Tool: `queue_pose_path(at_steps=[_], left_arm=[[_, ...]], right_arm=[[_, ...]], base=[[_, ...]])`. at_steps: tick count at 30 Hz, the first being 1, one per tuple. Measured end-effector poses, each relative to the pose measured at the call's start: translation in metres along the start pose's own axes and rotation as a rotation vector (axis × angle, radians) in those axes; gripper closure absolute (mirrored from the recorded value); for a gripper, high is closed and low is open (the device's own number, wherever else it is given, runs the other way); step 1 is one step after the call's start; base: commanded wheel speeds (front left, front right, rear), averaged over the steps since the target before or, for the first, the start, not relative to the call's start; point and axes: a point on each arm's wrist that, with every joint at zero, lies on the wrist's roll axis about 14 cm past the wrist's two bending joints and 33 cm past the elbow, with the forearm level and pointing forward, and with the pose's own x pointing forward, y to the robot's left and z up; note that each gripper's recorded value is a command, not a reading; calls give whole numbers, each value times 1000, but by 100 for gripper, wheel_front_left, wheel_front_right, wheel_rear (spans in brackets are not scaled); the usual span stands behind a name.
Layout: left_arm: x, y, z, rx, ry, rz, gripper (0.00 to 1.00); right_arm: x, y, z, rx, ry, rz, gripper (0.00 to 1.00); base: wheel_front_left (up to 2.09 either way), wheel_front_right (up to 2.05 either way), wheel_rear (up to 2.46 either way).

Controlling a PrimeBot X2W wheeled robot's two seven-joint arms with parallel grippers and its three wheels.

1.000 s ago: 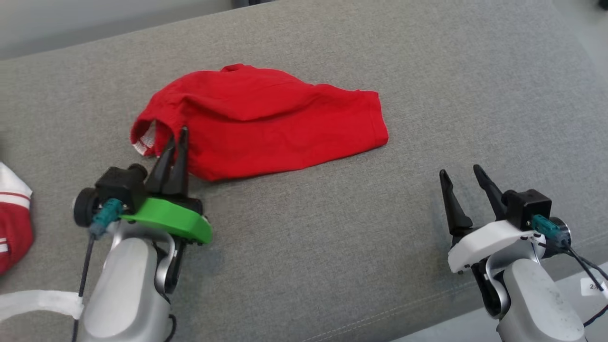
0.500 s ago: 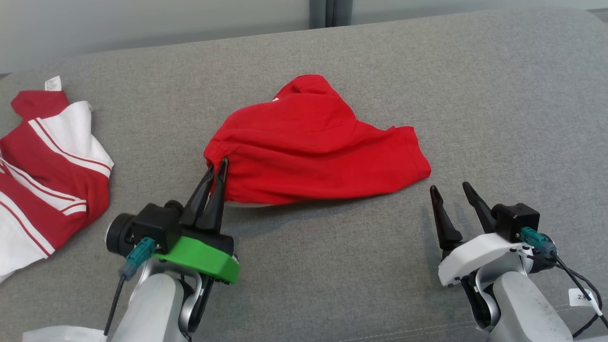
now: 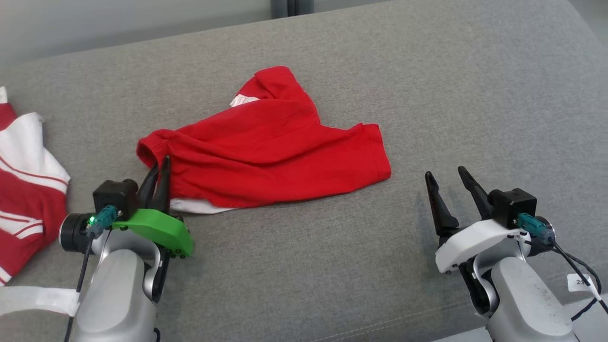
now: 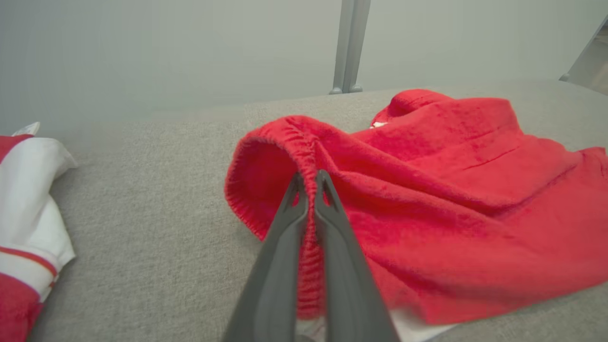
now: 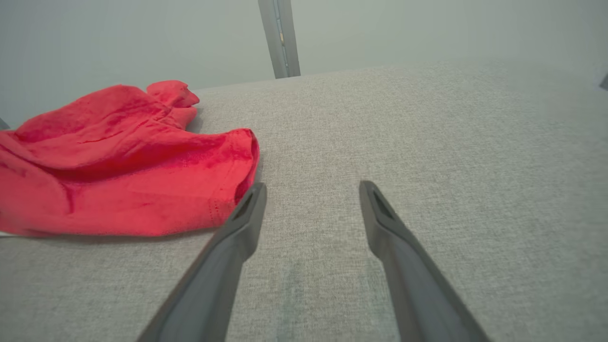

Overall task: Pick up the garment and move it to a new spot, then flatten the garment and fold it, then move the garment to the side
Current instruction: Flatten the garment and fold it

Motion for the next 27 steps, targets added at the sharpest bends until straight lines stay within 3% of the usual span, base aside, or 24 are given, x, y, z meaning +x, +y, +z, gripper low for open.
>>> queue_pose_path(at_steps=[7,8,9,10,11,12,18,27], left_arm=[[25,13,-44,5,142,73,98],[28,16,-48,4,151,88,73],[30,18,-50,1,155,102,73],[32,19,-52,8,159,110,53],[33,21,-54,12,161,119,9],[34,22,-54,14,157,130,0],[29,19,-33,-4,75,132,0],[-18,25,-13,-2,-6,149,0]], right_arm=[[-8,-24,-4,-3,14,-64,0],[-8,-26,-5,-1,15,-71,0],[-9,-27,-6,3,16,-75,0],[-9,-27,-7,8,18,-76,0],[-8,-26,-7,14,19,-74,0],[-7,-22,-8,23,20,-63,0],[5,2,-7,55,10,13,0],[26,44,-27,105,81,137,0]], base=[[0,0,0],[0,0,0],[0,0,0],[0,0,0],[0,0,0],[0,0,0],[0,0,0],[0,0,0]])
